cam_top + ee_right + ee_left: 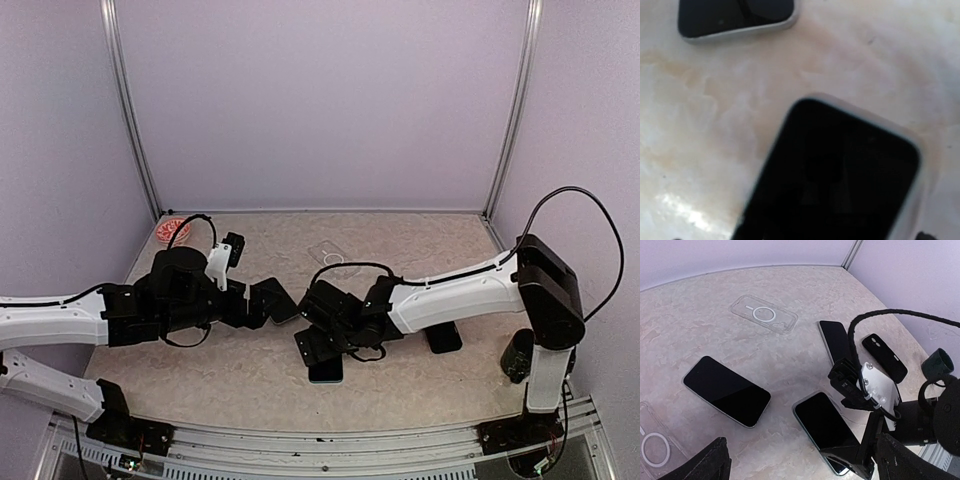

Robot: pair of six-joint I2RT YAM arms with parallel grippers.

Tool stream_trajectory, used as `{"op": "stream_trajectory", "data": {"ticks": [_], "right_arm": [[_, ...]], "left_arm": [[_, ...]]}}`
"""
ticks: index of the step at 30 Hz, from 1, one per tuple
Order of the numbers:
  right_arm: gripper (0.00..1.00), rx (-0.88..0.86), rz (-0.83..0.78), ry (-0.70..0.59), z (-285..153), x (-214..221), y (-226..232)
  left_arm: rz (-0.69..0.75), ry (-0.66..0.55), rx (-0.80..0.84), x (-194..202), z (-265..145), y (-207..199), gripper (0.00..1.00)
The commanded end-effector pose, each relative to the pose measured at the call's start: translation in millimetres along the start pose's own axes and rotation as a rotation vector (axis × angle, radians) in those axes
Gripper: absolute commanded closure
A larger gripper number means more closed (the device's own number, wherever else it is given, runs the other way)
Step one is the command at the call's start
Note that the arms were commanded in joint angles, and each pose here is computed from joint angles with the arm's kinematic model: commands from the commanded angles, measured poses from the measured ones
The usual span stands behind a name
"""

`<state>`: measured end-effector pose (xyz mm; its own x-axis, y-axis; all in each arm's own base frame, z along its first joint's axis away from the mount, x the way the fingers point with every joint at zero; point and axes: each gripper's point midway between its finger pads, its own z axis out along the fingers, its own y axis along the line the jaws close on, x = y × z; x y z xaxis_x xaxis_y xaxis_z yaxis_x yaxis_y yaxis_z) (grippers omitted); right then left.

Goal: Put the phone into the phone case
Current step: Pick up the phone at the center of the board.

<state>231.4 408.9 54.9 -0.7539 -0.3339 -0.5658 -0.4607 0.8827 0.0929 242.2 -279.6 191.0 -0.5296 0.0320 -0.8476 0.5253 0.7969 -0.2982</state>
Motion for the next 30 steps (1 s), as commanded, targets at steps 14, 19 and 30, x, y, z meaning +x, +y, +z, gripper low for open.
{"op": "stream_trajectory", "data": {"ticks": [14, 19, 30], "right_arm": [[0.00, 0.189, 0.006, 0.088, 13, 36, -14], [0.00, 0.163, 0.005, 0.104, 10, 43, -16], [0.01, 0.070, 0.009, 0.127, 9, 55, -32]], "left_arm": [[-0.008, -0.040, -0.029, -4, -10, 10, 0.01], [-0.009, -0.045, -0.027, -5, -11, 10, 0.01], [-0.011, -0.034, -0.027, -2, -8, 9, 0.01]]}}
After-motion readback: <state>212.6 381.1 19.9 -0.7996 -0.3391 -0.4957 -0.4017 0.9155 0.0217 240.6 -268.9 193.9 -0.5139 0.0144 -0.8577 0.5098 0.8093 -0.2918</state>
